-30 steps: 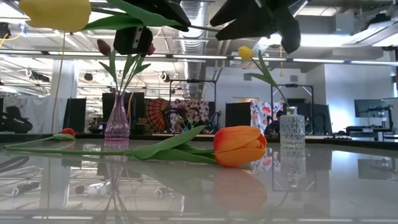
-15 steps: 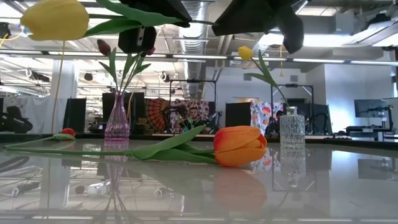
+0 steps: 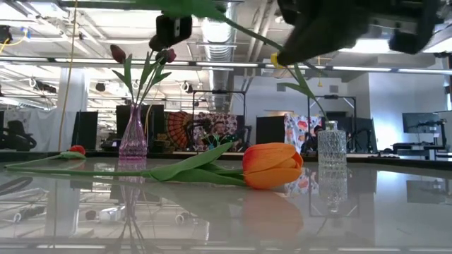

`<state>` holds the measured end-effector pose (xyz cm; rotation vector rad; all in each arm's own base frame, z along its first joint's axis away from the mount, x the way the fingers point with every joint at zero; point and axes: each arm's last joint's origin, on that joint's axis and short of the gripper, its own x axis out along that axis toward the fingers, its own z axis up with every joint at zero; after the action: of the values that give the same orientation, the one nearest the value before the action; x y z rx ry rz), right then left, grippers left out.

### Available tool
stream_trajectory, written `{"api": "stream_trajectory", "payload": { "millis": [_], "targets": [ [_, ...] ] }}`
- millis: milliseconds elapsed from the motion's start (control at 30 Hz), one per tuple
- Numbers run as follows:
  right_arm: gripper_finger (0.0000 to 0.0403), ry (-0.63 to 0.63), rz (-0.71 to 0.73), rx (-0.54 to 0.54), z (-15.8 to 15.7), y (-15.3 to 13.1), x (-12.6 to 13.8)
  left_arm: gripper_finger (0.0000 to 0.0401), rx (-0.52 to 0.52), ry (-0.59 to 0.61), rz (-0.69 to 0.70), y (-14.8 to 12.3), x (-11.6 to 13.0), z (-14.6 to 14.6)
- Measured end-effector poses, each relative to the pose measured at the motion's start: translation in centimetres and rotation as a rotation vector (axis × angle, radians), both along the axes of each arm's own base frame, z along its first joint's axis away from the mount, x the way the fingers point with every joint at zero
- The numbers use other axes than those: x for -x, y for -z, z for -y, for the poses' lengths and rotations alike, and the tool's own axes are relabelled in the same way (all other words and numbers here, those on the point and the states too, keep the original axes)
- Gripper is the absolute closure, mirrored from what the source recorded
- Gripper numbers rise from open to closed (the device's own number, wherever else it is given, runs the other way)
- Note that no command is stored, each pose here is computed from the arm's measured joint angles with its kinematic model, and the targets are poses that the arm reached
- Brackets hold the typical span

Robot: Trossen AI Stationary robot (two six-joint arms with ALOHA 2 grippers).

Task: Sort flowers into vase by color
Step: Put the yellow tulip into the transparent vase

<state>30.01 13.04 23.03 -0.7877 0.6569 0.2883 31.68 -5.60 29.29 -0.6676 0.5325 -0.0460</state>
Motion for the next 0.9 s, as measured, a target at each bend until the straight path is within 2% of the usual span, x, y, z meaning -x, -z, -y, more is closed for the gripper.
{"api": "stream_trajectory", "payload": {
  "millis": [133,233,367,500,667,900],
  "targets": [
    [0.0378,0.000,-0.021,-0.051,0.2,0.3,2.1,0.0281,-0.115,-0.055,0.001,-1.0,1.4,-0.8],
    [0.0378,0.031,0.049,-0.146,1.7,0.2,4.6,0.0282,-0.231,-0.086,0.015,-1.7,2.3,-0.5],
    [0.0378,0.085,0.291,-0.299,4.7,0.6,8.1,0.0286,-0.323,-0.093,0.046,-1.6,3.0,0.3],
    [0.0378,0.150,0.619,-0.445,7.8,0.7,11.2,0.0289,-0.383,-0.068,0.064,-0.6,3.0,1.4],
    [0.0378,0.294,0.932,-0.508,11.7,0.7,13.4,0.0289,-0.461,-0.005,0.160,1.5,2.6,2.7],
    [0.0378,0.585,1.089,-0.543,16.6,1.1,14.3,0.0289,-0.476,0.057,0.352,4.8,2.8,4.1]
  ]
}}
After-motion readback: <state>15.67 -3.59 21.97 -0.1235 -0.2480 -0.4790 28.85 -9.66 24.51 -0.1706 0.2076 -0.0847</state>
